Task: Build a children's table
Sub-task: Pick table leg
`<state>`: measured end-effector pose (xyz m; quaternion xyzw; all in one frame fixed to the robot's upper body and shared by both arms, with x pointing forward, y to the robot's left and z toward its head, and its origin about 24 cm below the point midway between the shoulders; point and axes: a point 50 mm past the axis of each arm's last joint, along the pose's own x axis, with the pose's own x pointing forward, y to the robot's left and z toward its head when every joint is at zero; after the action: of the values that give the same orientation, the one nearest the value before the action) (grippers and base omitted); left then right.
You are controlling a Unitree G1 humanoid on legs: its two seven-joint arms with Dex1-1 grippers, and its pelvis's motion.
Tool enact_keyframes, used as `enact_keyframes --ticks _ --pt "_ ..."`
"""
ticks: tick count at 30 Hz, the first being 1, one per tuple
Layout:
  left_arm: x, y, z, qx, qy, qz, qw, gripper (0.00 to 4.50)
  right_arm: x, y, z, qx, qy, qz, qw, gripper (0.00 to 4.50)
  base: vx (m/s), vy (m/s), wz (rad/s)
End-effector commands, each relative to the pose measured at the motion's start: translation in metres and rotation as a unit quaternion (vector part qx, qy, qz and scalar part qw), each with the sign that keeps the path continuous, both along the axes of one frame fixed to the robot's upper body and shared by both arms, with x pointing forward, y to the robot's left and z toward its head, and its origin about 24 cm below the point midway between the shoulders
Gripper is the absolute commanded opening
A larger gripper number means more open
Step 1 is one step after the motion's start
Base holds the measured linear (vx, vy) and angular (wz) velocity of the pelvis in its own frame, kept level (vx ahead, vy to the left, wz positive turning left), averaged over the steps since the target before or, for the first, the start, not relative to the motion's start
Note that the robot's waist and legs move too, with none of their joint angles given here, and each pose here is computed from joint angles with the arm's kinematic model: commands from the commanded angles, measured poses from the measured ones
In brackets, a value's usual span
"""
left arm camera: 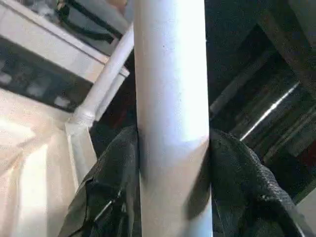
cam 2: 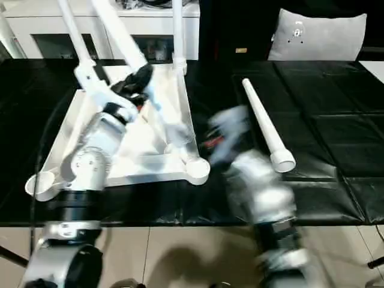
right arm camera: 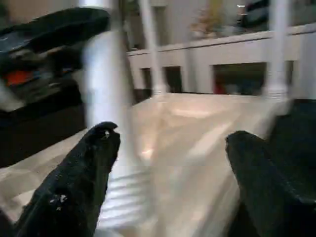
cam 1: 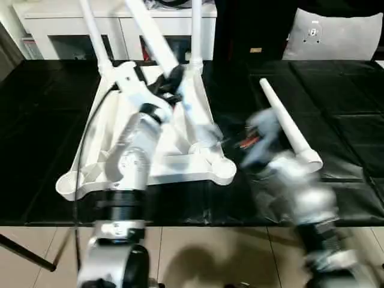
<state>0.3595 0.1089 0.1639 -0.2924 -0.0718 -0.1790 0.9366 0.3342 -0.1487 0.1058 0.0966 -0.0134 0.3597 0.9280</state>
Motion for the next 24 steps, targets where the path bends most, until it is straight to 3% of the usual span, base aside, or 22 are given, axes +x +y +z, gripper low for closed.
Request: enact_keyframes --ticks 1,3,7,18,24 --pt "-0.002 -0.006 0.008 0.021 -0.023 -0.03 0.999 1.8 0.006 -0.009 0.0 0.013 0.021 -0.016 1.0 4.09 0.0 0.0 0.0" --pt "-0.004 -0.006 0.008 0.037 -0.029 -0.046 0.998 1.8 0.008 -0.019 0.004 0.028 0.031 -0.015 0.999 4.16 0.0 0.0 0.0" --pt "-0.005 -0.006 0.008 0.052 -0.037 -0.071 0.995 1.8 0.003 -0.02 0.011 0.031 0.049 0.039 0.998 4.16 0.0 0.0 0.0" --pt "-0.009 -0.006 0.011 0.107 -0.061 -0.139 0.983 1.8 0.001 -0.011 0.029 -0.027 0.043 0.161 0.986 4.16 0.0 0.0 0.0" --pt "-0.018 -0.018 0.018 0.127 -0.104 -0.183 0.969 1.8 0.002 -0.001 0.023 -0.067 0.058 0.182 0.979 4.16 0.0 0.0 0.0"
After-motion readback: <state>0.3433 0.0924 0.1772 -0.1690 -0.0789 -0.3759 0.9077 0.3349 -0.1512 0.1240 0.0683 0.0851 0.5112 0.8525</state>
